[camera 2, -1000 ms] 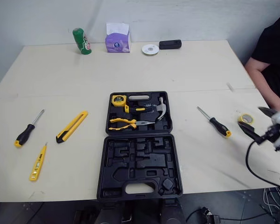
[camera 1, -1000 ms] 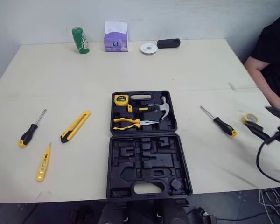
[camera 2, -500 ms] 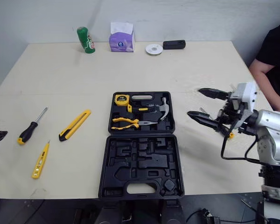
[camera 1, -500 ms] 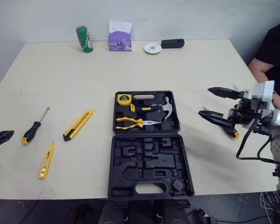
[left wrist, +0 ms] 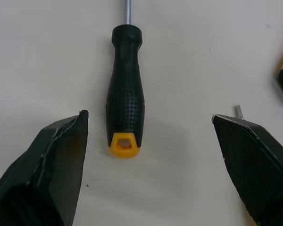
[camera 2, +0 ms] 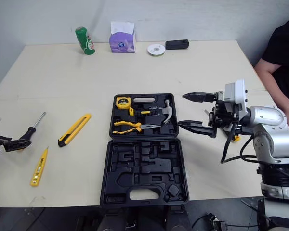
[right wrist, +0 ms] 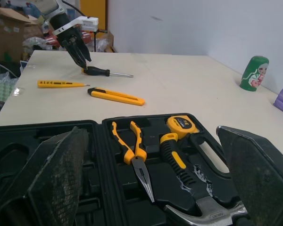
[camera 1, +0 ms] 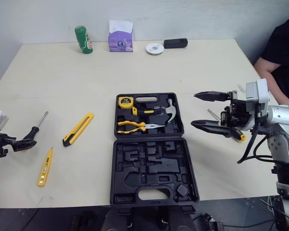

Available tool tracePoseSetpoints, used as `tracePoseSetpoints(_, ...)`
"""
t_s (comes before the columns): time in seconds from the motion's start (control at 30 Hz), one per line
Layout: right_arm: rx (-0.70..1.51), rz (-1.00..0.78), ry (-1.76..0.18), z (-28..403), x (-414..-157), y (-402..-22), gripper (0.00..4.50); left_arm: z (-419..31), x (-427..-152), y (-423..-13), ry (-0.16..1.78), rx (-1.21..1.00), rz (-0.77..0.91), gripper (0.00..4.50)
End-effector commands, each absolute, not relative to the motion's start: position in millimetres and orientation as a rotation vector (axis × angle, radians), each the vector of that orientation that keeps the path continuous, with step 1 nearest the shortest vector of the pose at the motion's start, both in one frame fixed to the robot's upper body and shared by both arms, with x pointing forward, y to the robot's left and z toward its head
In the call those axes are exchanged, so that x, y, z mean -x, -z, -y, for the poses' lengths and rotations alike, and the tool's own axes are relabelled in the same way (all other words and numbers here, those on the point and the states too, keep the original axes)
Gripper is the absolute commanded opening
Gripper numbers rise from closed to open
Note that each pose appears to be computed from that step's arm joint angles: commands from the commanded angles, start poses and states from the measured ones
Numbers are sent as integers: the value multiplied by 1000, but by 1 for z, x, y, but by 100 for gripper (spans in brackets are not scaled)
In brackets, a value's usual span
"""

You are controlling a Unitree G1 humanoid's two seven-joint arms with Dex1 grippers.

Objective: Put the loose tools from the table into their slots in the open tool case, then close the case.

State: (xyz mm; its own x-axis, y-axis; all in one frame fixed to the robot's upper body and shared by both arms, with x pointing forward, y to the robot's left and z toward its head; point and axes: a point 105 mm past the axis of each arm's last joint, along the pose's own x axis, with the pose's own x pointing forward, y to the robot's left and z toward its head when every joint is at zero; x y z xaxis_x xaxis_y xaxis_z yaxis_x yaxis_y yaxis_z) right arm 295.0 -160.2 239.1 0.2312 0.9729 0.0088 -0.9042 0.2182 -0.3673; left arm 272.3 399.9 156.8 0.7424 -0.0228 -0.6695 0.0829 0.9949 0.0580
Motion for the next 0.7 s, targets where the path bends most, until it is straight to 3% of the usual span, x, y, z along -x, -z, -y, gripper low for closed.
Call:
tracePoseSetpoints(0.03, 346, 301, -1343, 156, -290, -248, 450, -404, -277, -159, 41, -91, -739, 444)
tracePoseSetpoints(0.3, 366, 287, -1365, 154, -289, -242, 450, -403, -287, -149, 57, -66, -788, 444)
tracePoseSetpoints(0.43, 367, 291, -1355, 154, -289, -241, 450, -402, -282, -141, 73, -40, -830, 279)
tracePoseSetpoints(0.53, 367, 291, -1352, 154, -289, -241, 450, -405, -278, -137, 70, -40, -848, 128)
tracePoseSetpoints(0.57, 368, 290, -1350, 154, -289, -241, 450, -406, -277, -135, 72, -44, -855, 107)
tracePoseSetpoints(0.7, 374, 286, -1337, 156, -289, -240, 450, -408, -277, -138, 75, -80, -824, 105)
